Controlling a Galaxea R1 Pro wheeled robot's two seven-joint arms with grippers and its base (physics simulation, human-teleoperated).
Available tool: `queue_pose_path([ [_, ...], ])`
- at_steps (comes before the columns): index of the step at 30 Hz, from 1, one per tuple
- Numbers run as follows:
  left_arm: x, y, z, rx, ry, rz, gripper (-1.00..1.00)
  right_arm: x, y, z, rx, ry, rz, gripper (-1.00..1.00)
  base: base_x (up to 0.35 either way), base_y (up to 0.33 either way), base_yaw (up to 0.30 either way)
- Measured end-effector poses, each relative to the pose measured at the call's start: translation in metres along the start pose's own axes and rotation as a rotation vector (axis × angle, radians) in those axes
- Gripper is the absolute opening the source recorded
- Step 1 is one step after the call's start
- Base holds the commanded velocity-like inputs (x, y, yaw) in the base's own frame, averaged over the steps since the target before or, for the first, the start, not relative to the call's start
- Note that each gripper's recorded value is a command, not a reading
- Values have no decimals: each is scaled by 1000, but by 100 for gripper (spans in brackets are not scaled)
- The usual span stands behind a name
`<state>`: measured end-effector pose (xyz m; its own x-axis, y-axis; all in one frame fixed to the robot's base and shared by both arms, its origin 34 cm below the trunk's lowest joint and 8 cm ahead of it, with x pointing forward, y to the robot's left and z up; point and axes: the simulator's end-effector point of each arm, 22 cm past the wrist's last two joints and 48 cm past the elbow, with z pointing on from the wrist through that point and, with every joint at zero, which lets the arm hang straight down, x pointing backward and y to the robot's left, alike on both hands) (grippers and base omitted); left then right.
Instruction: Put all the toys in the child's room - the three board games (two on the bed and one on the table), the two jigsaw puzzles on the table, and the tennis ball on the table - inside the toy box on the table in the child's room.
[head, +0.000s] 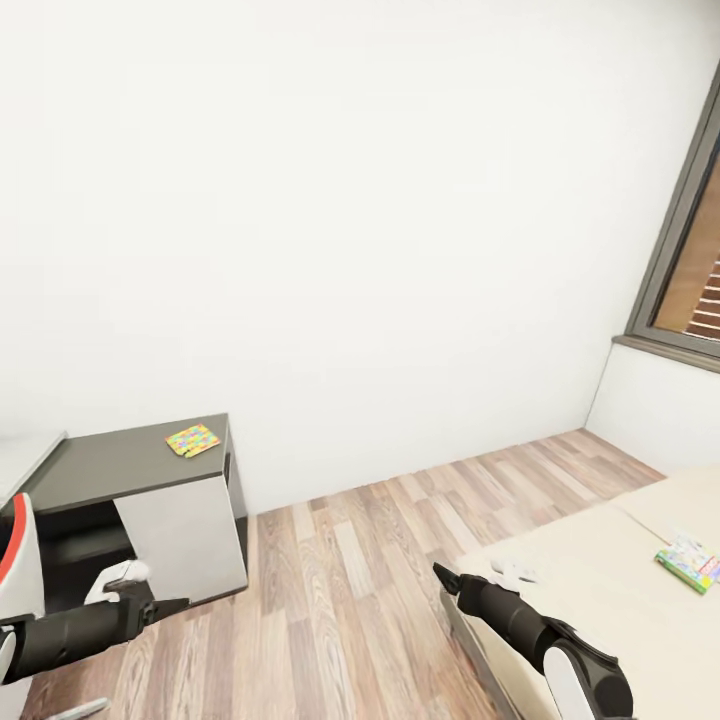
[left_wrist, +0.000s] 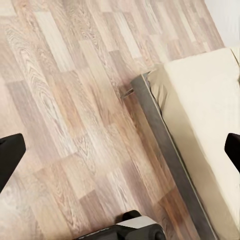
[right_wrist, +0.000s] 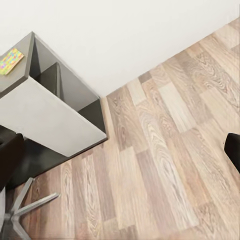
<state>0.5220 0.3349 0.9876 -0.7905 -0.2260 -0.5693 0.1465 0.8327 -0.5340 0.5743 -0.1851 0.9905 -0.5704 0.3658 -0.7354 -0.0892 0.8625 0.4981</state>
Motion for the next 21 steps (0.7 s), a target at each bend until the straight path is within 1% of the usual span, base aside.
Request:
queue_pose_path([
  [21, 0, 0, 0, 0, -1, 2, 100, 0, 0, 0, 0, 0, 0, 100, 0, 0, 291],
])
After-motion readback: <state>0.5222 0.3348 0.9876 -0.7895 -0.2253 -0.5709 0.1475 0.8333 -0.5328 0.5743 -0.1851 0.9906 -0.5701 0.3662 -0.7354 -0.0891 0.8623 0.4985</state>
